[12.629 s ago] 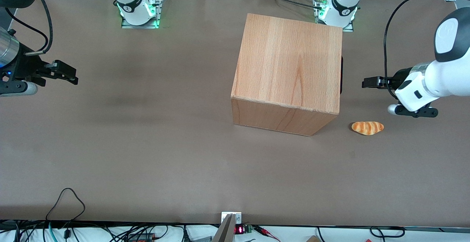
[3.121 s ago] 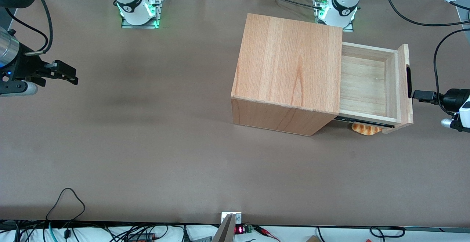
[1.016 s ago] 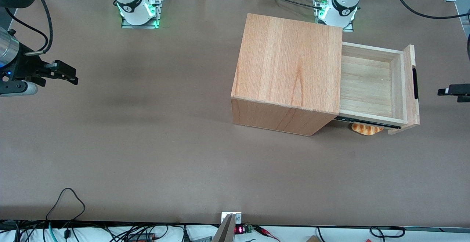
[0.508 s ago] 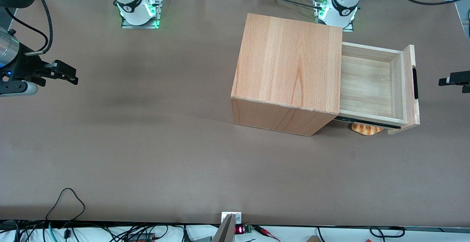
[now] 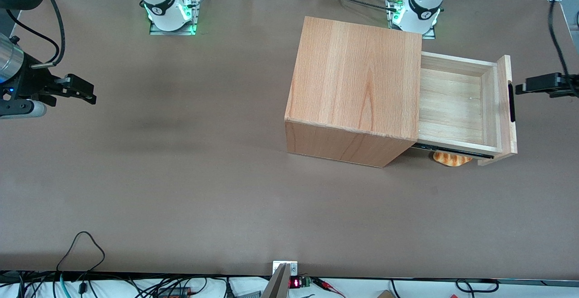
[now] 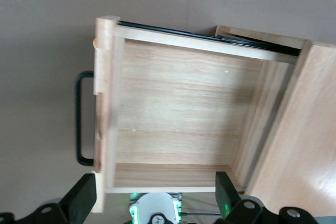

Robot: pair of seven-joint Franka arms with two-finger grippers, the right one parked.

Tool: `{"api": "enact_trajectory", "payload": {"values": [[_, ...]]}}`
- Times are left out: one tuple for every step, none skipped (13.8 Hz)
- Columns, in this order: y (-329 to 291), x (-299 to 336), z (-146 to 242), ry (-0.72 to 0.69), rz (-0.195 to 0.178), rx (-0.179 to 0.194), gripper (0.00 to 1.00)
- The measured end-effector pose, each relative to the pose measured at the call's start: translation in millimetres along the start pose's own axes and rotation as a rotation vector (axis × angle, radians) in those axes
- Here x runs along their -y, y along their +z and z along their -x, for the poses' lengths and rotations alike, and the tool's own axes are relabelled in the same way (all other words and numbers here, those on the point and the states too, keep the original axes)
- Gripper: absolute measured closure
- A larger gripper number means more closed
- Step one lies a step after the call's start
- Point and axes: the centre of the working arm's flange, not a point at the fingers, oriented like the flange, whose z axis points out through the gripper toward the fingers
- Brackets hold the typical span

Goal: Open top drawer with left arm

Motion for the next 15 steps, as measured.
{"api": "enact_trajectory", "payload": {"values": [[-3, -17, 4, -0.014, -0.006, -0.003, 0.00], [-5, -35, 8, -0.027, -0.012, -0.006, 0.00], [-5, -52, 11, -0.032, -0.015, -0.006, 0.00], [-5, -63, 12, -0.029, -0.017, -0.005, 0.00], [-5, -69, 14, -0.028, -0.020, -0.006, 0.00], [-6, -71, 17, -0.028, -0.022, -0.013, 0.00], [-6, -71, 21, -0.032, -0.024, -0.028, 0.00], [-3, -70, 27, -0.038, -0.027, -0.040, 0.00], [2, -69, 34, -0.045, -0.030, -0.043, 0.00], [6, -67, 42, -0.053, -0.036, -0.041, 0.00], [8, -64, 49, -0.063, -0.050, -0.041, 0.00], [9, -59, 53, -0.075, -0.069, -0.048, 0.00], [8, -54, 56, -0.087, -0.084, -0.058, 0.00], [8, -48, 57, -0.089, -0.086, -0.066, 0.00], [8, -43, 55, -0.079, -0.086, -0.076, 0.00]]}}
